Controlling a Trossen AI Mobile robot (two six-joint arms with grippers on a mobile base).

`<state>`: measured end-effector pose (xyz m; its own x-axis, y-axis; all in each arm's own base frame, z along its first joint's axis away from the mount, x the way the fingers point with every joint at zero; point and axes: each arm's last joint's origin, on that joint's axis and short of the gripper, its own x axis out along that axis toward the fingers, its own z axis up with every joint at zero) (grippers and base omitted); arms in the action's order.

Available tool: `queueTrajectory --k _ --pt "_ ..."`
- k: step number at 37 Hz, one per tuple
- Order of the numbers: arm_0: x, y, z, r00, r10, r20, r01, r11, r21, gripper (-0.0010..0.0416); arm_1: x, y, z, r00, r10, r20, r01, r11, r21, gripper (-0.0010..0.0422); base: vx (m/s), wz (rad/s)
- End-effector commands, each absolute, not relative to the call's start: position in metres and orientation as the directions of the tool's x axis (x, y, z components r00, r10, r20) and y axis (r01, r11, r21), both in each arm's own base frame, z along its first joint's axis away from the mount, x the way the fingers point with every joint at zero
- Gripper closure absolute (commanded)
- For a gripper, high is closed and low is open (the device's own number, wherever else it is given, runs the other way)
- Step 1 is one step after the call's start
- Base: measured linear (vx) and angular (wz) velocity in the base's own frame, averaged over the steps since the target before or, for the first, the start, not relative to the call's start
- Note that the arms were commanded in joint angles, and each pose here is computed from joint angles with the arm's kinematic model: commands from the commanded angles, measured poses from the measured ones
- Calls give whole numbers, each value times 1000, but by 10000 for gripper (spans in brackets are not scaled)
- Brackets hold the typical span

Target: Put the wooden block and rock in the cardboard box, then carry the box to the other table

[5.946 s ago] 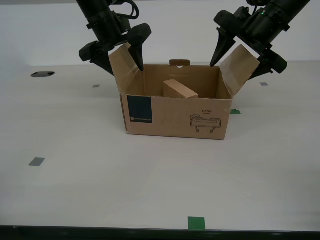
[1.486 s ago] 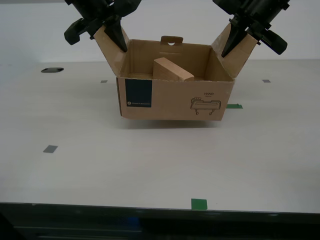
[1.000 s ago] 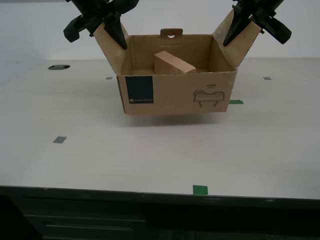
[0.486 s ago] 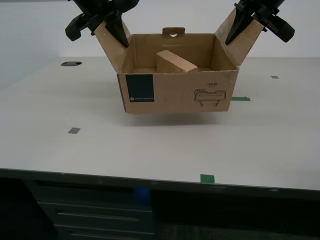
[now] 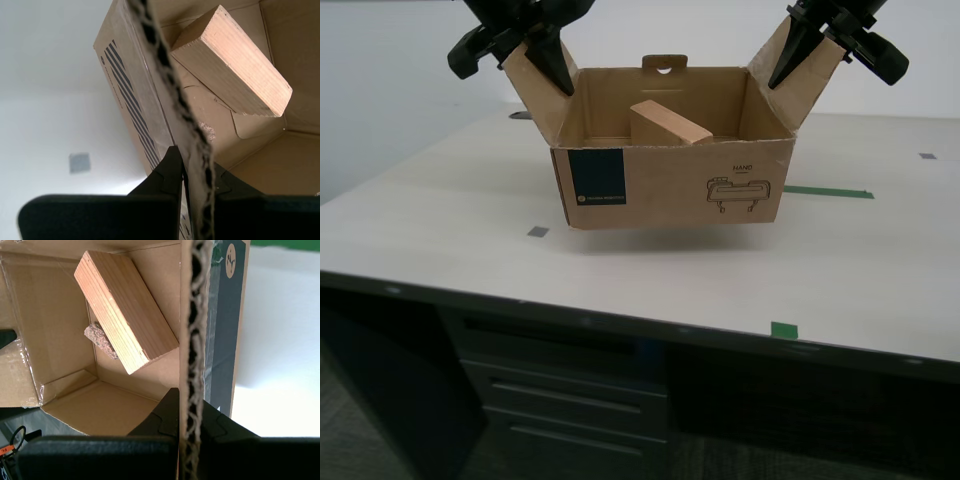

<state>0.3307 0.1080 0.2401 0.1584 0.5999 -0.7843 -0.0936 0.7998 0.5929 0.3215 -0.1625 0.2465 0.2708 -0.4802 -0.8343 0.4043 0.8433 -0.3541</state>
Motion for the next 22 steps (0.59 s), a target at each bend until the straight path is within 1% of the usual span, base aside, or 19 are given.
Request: queueTrajectory --k 1,13,22 --pt "331 110 241 157 612 -775 -94 790 605 406 321 -163 248 261 -499 -826 420 829 -368 413 -108 172" --pt "330 110 241 150 610 -778 -69 791 608 406 321 -165 248 264 -501 -824 415 830 -372 413 -106 141" --pt "324 108 239 95 596 -797 -54 803 594 406 321 -165 248 264 -502 -824 288 856 -429 413 -87 99"
